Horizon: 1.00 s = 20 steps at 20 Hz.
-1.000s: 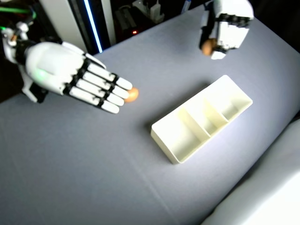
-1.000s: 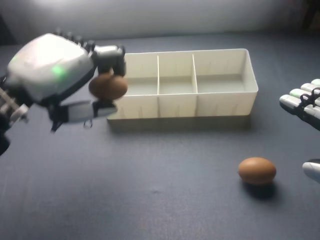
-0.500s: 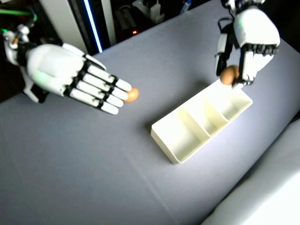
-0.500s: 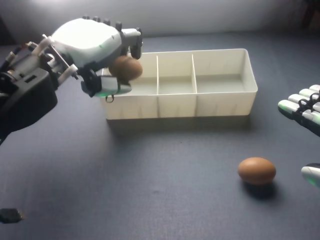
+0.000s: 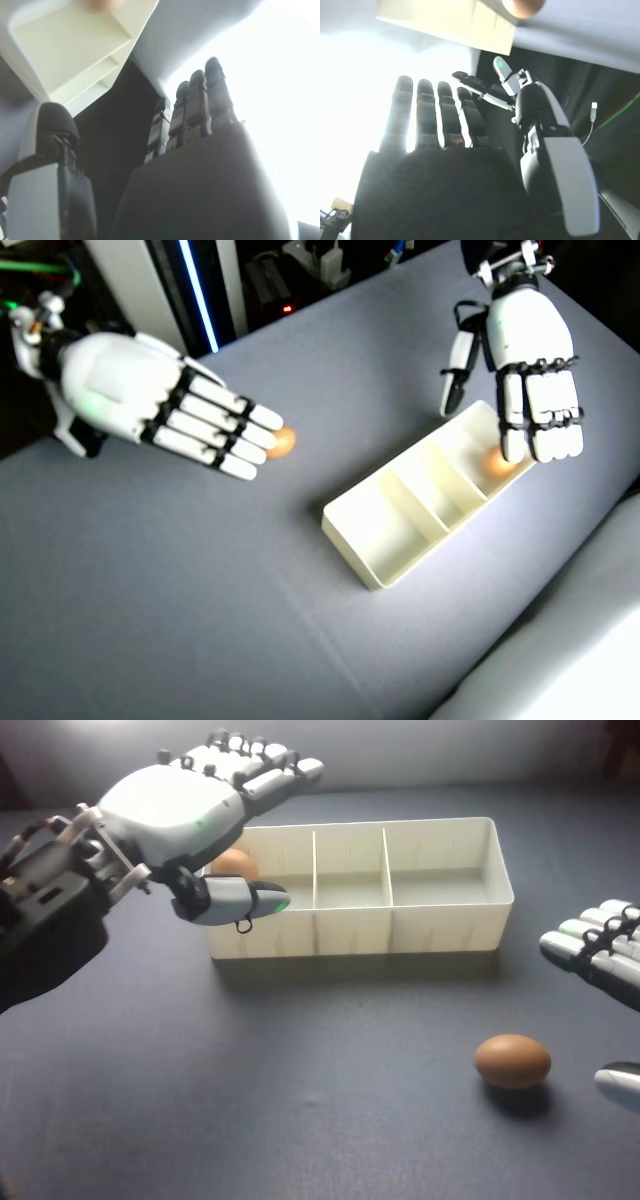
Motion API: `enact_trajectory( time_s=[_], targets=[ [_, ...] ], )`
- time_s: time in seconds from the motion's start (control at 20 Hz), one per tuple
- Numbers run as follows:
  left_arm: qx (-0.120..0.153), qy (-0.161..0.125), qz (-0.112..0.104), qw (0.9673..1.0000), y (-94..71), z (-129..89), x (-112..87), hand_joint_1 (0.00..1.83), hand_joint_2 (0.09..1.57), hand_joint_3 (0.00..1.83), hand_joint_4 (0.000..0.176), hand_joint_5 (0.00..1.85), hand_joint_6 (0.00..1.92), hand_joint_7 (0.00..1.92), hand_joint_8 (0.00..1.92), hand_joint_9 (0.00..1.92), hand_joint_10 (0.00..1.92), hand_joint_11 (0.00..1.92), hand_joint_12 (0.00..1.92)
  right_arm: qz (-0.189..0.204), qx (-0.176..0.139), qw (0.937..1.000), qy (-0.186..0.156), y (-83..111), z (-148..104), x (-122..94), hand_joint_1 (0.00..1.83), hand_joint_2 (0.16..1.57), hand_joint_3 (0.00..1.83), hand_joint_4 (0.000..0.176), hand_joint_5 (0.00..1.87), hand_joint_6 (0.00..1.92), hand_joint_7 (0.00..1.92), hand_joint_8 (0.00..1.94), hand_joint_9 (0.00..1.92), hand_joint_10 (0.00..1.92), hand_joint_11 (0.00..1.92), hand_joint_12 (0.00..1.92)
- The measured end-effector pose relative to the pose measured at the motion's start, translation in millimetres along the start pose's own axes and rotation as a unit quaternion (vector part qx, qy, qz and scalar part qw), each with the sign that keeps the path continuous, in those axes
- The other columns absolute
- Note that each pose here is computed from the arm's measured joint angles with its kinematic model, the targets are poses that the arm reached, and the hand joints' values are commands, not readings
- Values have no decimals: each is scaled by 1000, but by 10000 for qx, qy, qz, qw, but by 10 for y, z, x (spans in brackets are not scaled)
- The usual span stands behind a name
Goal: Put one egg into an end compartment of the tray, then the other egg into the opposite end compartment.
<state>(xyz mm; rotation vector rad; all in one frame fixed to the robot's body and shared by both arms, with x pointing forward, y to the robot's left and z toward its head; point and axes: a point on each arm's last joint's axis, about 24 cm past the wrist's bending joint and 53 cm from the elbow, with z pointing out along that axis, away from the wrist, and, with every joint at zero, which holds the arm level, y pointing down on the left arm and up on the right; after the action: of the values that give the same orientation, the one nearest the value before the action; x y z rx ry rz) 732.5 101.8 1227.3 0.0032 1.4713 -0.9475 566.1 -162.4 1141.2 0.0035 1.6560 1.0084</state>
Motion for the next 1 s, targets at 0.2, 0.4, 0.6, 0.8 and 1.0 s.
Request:
enact_trajectory(
  time_s=[0.2,0.4,0.6,0.8,1.0],
  targets=[
    [477,-394,-31,9981,-173,-350,-179,769,1271,0,116,43,96,26,13,0,5,0,1042,212,-110,9996,127,-11,22,51,477,1292,0,0,0,0,24,10,5,2,12,7],
    [767,-520,-22,9957,-282,-719,-175,892,1239,1,174,189,243,121,7,29,10,0,452,291,-52,9988,402,-86,183,241,714,1203,0,0,32,23,123,96,0,629,0,1712],
    [794,-542,38,9954,-269,-1006,-199,862,1269,3,119,267,220,254,24,161,52,0,698,343,68,9977,578,-176,311,381,723,1204,0,0,59,52,136,136,0,700,0,1784],
    [965,-651,59,9932,-358,-1194,-248,919,1248,0,0,355,157,319,18,229,73,0,1109,331,148,9968,711,-250,433,473,710,1212,2,0,72,99,156,174,0,719,0,1690],
    [923,-629,30,9937,-327,-1218,-229,916,1242,2,0,397,64,348,2,260,54,0,1073,394,285,9954,830,-348,531,587,799,1231,1,0,153,228,228,395,0,957,0,1795]
  ],
)
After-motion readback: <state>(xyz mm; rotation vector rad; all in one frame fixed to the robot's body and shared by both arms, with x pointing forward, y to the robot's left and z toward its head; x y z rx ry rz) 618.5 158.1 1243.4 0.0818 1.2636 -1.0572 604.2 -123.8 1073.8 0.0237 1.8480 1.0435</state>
